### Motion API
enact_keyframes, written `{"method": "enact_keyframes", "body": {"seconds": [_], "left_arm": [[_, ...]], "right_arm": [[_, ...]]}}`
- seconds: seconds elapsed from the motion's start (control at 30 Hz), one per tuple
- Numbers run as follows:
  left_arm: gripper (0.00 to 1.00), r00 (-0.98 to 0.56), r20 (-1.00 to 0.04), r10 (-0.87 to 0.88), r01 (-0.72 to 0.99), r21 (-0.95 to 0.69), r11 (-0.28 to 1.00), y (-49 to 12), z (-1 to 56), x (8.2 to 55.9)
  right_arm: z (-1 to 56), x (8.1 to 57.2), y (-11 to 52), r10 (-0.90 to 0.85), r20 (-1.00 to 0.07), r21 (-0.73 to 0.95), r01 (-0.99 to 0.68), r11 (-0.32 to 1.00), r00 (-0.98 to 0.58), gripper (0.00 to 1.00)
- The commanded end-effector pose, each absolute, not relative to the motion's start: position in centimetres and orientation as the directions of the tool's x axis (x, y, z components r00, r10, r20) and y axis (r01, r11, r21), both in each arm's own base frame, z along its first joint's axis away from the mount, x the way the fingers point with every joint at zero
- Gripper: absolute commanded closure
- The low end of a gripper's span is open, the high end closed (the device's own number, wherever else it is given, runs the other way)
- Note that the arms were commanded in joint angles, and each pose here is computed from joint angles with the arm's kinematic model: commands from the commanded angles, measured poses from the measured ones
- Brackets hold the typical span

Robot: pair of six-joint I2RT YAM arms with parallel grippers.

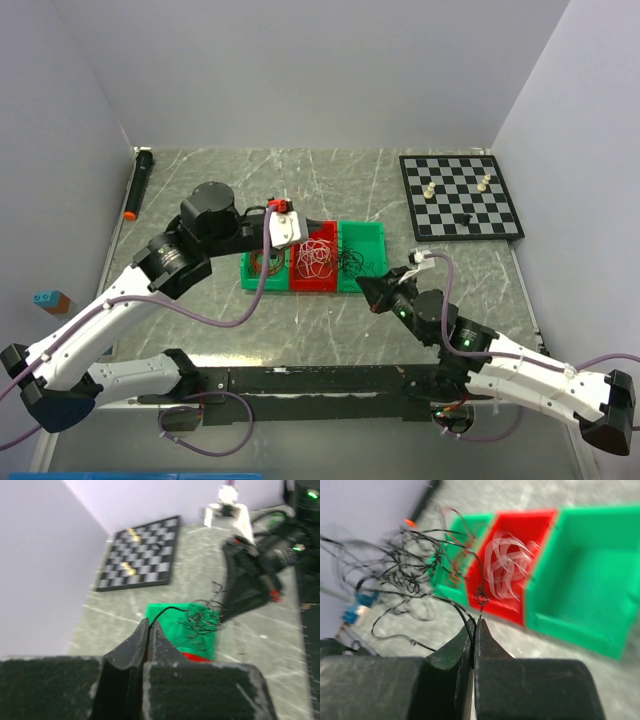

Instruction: Untangle the cables

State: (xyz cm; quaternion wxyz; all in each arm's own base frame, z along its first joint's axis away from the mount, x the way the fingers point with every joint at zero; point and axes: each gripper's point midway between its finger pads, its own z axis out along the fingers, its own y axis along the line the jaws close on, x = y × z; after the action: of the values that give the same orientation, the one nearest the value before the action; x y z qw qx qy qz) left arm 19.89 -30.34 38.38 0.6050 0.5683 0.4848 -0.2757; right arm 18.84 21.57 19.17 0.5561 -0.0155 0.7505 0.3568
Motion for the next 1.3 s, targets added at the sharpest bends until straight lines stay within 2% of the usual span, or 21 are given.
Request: {"method": "enact_keyframes", "body": {"seconds": [0.0,0.2,0.3,0.47,0.57,0.67,0.73,0.87,0.93,1.07,1.27], "left_arm": [[0.99,0.567,-0.805,0.174,0.702,0.583,0.408,-27.5,47.3,21.5],[0.99,0.735,-0.661,0.151,0.341,0.553,0.760,-20.7,60.2,23.4],[0.99,0.810,-0.573,0.129,0.205,0.483,0.851,-17.5,66.1,21.9],[0.99,0.894,-0.444,0.065,0.055,0.252,0.966,-10.9,75.3,18.2],[0.99,0.909,-0.414,0.051,0.023,0.172,0.985,-8.3,78.2,16.6],[0.99,0.897,-0.440,0.029,0.109,0.284,0.953,-10.5,77.2,16.4],[0.99,0.854,-0.520,0.001,0.252,0.416,0.873,-14.2,73.2,17.1],[0.99,0.753,-0.658,-0.031,0.571,0.628,0.529,-21.6,61.0,15.4],[0.99,0.716,-0.698,-0.018,0.633,0.638,0.439,-22.9,57.1,15.0],[0.99,0.687,-0.726,-0.027,0.664,0.612,0.430,-23.5,56.2,15.3],[0.99,0.727,-0.686,-0.035,0.632,0.647,0.427,-23.6,57.7,15.0]], "right_arm": [[15.3,18.1,18.7,0.317,-0.806,0.481,-0.240,0.843,-0.500,1.00],[11.4,15.4,17.9,0.238,-0.719,0.435,-0.155,0.887,-0.653,1.00],[10.5,13.9,17.7,0.204,-0.686,0.410,-0.140,0.901,-0.698,1.00],[8.1,11.0,17.7,0.122,-0.627,0.347,-0.135,0.928,-0.769,1.00],[6.1,9.2,17.7,0.063,-0.576,0.298,-0.138,0.945,-0.815,1.00],[5.6,8.2,18.1,0.015,-0.564,0.272,-0.169,0.947,-0.826,0.84],[6.6,8.4,18.5,0.005,-0.587,0.277,-0.195,0.941,-0.810,0.74],[11.0,9.6,19.5,0.060,-0.668,0.366,-0.257,0.894,-0.742,0.55],[13.0,10.1,19.5,0.106,-0.696,0.412,-0.274,0.869,-0.710,0.51],[15.5,10.7,18.8,0.174,-0.727,0.468,-0.294,0.833,-0.665,0.46],[16.5,11.3,18.5,0.181,-0.759,0.457,-0.315,0.832,-0.626,0.36]]}}
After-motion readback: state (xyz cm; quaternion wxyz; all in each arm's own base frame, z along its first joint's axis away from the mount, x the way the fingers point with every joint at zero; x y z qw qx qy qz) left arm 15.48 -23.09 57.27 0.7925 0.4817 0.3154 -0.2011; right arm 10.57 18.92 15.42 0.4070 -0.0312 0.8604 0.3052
